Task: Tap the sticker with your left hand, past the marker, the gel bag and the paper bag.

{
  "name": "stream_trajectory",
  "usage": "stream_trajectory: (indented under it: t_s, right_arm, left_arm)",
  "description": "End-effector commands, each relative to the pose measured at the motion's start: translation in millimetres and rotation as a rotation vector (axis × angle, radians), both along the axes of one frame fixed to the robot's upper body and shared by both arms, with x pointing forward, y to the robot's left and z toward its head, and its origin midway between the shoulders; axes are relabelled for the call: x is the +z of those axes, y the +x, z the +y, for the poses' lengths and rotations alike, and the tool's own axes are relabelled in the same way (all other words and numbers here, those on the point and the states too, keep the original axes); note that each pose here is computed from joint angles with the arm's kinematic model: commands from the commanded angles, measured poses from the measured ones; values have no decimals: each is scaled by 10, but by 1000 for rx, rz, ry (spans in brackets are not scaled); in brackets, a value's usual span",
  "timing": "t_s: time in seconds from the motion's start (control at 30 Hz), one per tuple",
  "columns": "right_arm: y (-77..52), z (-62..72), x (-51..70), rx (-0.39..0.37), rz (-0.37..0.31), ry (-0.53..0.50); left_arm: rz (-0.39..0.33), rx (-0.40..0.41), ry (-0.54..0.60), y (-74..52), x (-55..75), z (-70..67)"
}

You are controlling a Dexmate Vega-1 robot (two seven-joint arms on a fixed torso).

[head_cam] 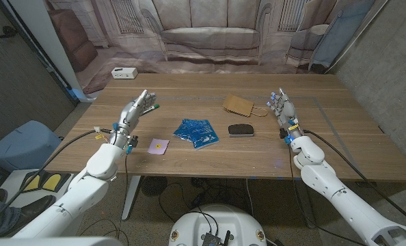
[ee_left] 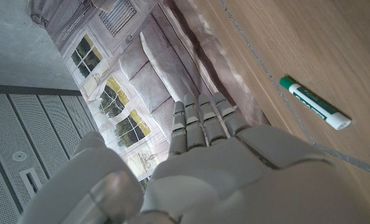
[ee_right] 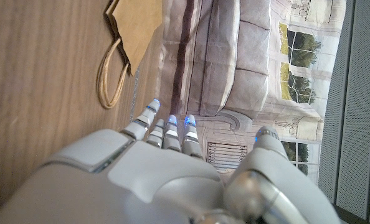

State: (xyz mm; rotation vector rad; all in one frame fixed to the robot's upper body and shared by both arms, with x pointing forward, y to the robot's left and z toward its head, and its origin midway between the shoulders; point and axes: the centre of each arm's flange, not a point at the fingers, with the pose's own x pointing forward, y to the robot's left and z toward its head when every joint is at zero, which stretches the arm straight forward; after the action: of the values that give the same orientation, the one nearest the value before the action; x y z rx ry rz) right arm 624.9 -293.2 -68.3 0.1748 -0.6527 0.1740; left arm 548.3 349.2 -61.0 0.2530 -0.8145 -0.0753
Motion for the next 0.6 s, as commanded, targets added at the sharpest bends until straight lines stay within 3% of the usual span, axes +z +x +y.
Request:
stream_trajectory:
  t_s: [0.03, 0.6]
  right_arm:
    - [-39, 49, -30, -11, 5, 5]
    - [-66, 162, -43, -8, 5, 2]
  left_arm:
    - [-1, 17, 1, -117, -124, 96]
    - [1, 25, -2, -300, -303, 187]
